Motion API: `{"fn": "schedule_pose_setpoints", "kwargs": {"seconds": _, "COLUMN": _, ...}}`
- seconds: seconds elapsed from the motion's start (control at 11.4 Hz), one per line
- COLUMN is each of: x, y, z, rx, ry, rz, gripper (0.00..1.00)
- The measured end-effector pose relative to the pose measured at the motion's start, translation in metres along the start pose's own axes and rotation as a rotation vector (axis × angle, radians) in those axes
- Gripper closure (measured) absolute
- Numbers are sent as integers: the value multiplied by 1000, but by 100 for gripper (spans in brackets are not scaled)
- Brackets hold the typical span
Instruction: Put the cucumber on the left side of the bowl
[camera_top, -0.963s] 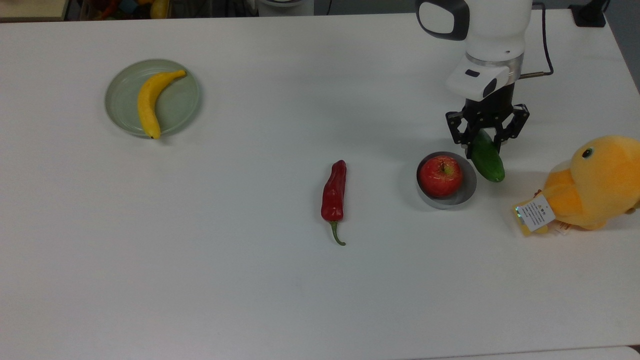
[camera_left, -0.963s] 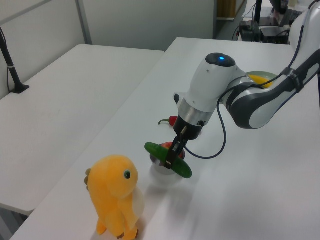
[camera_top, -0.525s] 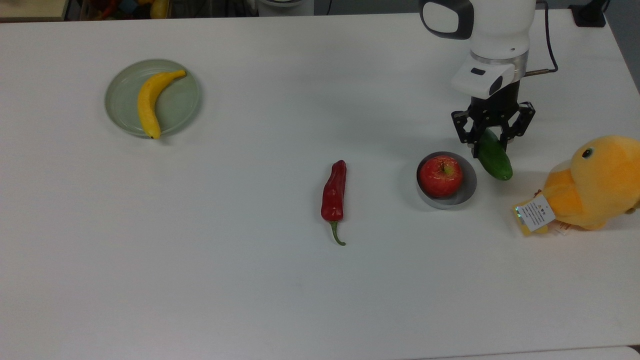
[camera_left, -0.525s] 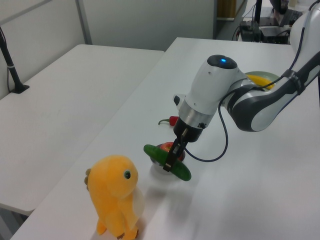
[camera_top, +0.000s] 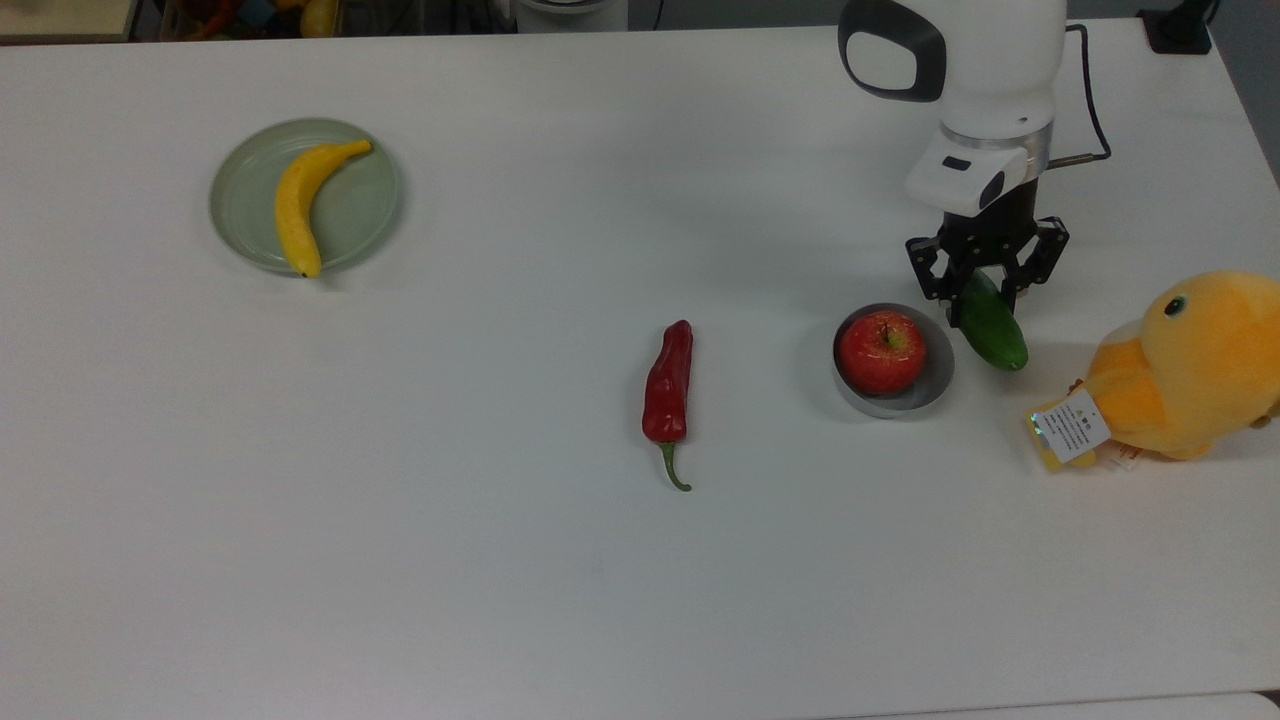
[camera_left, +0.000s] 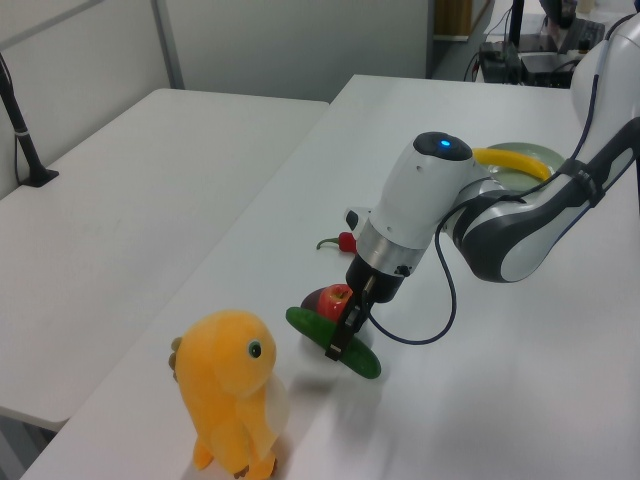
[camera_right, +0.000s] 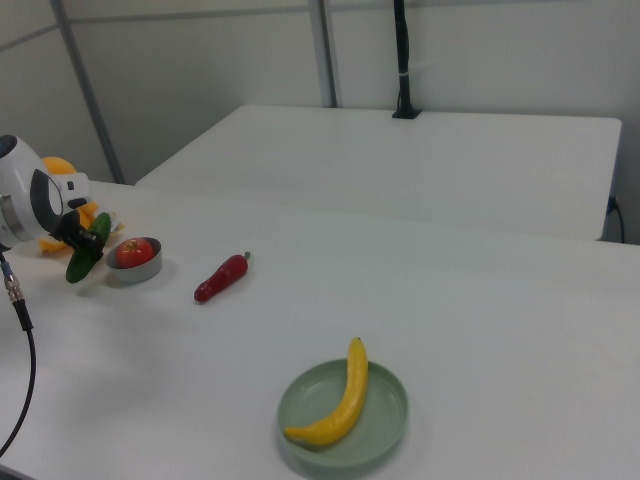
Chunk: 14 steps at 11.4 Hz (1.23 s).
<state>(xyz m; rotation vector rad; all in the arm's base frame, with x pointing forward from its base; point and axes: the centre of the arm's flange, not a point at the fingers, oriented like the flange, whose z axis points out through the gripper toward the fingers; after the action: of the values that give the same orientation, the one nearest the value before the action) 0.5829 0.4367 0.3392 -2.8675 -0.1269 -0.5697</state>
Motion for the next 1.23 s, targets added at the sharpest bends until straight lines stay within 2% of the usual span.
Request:
{"fn": "schedule_pose_setpoints", "kwargs": {"seconds": 0.35, "x": 1, "y": 1, "z": 0, "rx": -1, "ry": 2, "rz": -1, "gripper": 51}}
{"fn": "schedule_pose_setpoints", "kwargs": {"seconds": 0.53, "x": 2, "y": 1, "z": 0, "rx": -2, "ry": 4, "rz": -2, "gripper": 44}}
{"fn": "schedule_pose_setpoints", "kwargs": {"seconds": 0.79, "x": 3, "y": 2, "z": -1, "rx": -2, "ry": 7, "rz": 0, "gripper": 30}}
{"fn": "schedule_pose_setpoints", "kwargs": {"seconds": 0.96, "x": 6, "y": 1, "z": -4, "rx": 1, "ry": 13, "rz": 1, "gripper": 24}}
{"fn": "schedule_pose_setpoints", "kwargs": {"seconds": 1.14, "x": 16, "y": -2, "z": -16, "rx": 12, "ry": 38, "rz": 4, "gripper": 0}}
{"fn": "schedule_pose_setpoints", "kwargs": {"seconds": 1.23, "x": 23, "y": -2, "z": -30, "rx": 18, "ry": 59, "rz": 7, "gripper": 0}}
